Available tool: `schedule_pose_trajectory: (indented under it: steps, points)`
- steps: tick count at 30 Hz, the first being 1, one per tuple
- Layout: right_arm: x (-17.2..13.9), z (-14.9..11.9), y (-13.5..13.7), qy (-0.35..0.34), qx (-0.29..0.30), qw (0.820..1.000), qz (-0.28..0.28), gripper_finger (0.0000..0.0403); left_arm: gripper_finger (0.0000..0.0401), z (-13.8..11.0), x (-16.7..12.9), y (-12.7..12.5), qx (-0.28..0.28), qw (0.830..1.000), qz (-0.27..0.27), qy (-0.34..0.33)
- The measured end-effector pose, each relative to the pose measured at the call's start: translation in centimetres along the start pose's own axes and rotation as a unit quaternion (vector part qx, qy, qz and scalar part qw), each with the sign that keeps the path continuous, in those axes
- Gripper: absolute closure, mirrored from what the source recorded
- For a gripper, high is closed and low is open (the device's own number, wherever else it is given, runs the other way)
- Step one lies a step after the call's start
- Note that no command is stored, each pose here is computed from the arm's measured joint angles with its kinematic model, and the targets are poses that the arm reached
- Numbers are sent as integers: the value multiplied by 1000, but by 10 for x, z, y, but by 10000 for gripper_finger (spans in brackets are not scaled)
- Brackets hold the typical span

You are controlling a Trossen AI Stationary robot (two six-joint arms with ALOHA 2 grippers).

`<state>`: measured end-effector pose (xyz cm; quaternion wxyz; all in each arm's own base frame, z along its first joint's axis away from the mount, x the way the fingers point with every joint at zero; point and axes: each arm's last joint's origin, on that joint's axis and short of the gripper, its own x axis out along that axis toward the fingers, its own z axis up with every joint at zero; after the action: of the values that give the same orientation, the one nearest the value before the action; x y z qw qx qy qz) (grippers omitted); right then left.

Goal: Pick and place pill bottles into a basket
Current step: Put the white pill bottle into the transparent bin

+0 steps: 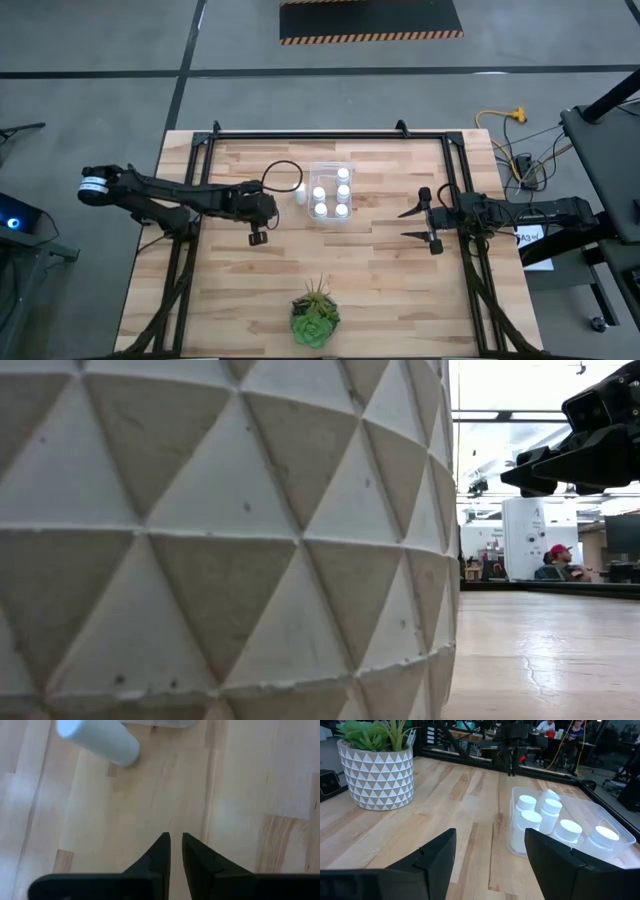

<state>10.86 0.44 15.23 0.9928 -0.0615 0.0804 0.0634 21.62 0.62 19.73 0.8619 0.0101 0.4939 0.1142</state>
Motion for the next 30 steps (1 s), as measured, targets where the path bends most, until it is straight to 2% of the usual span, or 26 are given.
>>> schedule_pose_trajectory:
  steps: [6,12,24,30]
  points:
    - [0,0,0,0,0,1000,0,177,369,0,0,0,1,1000,7,-1]
    - [0,0,0,0,0,1000,0,177,357,1,0,3,24,999,46,-7]
    - [0,0,0,0,0,1000,0,177,223,16,-2,3,62,993,66,-79]
    - [0,0,0,0,0,1000,0,177,183,20,-2,4,66,990,80,-100]
